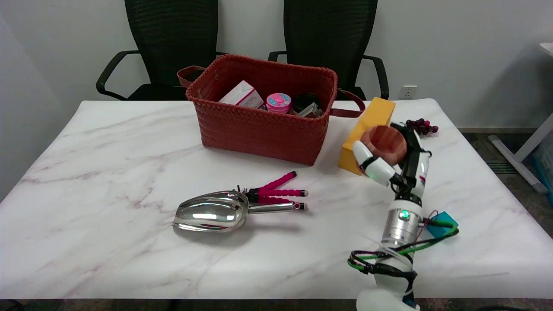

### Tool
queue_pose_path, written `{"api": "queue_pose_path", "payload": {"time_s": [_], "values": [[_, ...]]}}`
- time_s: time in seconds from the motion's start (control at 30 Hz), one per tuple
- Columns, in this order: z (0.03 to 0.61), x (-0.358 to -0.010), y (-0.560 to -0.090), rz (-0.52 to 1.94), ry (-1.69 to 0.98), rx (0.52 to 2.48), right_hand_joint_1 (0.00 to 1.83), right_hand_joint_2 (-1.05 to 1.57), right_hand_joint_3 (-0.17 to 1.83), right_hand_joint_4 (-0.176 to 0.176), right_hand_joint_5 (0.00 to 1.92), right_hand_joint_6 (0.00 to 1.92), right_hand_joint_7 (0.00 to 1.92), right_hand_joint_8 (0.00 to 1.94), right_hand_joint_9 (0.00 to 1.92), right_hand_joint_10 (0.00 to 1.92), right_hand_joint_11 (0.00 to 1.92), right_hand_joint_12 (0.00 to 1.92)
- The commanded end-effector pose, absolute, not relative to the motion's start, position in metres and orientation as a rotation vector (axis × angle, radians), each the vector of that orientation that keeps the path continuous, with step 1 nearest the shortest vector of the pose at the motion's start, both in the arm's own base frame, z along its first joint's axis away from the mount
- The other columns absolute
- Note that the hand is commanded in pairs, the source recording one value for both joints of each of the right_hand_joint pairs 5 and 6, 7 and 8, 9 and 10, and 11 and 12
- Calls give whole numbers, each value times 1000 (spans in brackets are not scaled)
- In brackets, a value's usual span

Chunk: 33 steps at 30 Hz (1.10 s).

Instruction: Place the wooden mortar into the brown storage basket.

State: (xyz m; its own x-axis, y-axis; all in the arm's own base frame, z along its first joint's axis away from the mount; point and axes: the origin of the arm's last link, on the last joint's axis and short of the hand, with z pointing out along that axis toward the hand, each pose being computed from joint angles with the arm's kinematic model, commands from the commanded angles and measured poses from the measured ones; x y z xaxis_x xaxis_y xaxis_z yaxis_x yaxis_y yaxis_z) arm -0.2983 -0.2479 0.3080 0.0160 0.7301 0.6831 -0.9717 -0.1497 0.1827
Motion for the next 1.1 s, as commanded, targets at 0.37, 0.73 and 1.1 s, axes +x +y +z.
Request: {"api": "queue_pose_path", "payload": {"time_s": [0.37, 0.73, 1.1], "values": [[300, -157, -400, 1679, -444, 1235, 1178, 893, 906, 0, 1110, 1110, 902, 902, 744, 744, 527, 527], [279, -142, -461, 1526, -577, 1333, 1176, 895, 911, 0, 1105, 1105, 987, 987, 791, 791, 512, 512], [239, -171, -516, 1275, -747, 1335, 1194, 806, 944, 0, 1092, 1092, 1047, 1047, 797, 797, 488, 488]]}}
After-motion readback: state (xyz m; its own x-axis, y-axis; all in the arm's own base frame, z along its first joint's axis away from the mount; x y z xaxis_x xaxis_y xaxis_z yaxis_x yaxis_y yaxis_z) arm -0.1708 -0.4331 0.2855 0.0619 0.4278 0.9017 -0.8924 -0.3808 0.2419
